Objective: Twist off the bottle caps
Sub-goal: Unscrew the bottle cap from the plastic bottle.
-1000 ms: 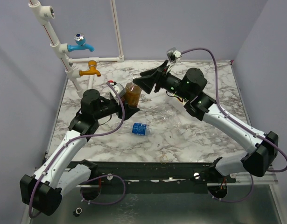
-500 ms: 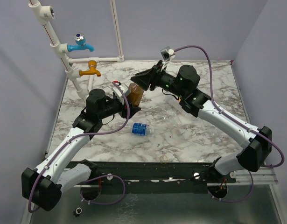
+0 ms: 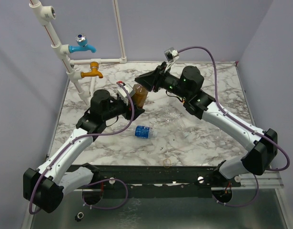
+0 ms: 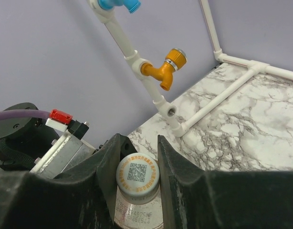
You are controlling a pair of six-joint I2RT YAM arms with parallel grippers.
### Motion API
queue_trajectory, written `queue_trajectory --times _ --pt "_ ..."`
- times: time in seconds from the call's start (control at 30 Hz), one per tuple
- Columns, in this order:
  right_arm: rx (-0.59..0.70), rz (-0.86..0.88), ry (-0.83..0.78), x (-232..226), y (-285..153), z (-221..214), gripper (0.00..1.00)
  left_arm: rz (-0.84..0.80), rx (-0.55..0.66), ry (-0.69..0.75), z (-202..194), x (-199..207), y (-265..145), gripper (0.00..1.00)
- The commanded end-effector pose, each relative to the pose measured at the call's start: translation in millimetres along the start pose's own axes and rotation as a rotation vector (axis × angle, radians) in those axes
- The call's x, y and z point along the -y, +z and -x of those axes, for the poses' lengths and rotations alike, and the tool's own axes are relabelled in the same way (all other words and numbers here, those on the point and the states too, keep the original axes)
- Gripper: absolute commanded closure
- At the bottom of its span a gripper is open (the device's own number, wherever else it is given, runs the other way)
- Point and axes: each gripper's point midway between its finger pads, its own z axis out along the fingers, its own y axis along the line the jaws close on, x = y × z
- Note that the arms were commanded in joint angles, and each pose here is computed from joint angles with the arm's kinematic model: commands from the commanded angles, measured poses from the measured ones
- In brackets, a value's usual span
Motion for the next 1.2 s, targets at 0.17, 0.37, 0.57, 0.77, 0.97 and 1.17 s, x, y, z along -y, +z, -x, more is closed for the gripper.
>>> queue_trajectory --times 0.17,0.37,0.57,0.77,0.97,1.17 --pt "0.008 0.293 -0.118 -60 -26 16 0.99 -0.217 0.115 -0.1 58 47 -14 0.82" --pt "-0.08 0.598 -0.167 -108 -58 8 0.99 -0.463 0.107 -0.147 72 92 -36 0.84" --pt "-0.146 0.762 -0.184 -121 -85 0 0.99 -0.561 0.09 -0.145 72 108 -47 0.85" --pt "-0.094 0.491 -0.176 -85 -60 12 0.49 -0.422 0.096 -0.108 64 85 -34 0.89" --pt "0.058 0.057 -0.121 -23 -38 52 0.0 -0.113 0.088 -0.028 46 28 -13 0.9" --pt "0.047 -0.103 -0.017 6 -26 50 0.08 0.049 0.061 0.038 33 -6 -6 0.91"
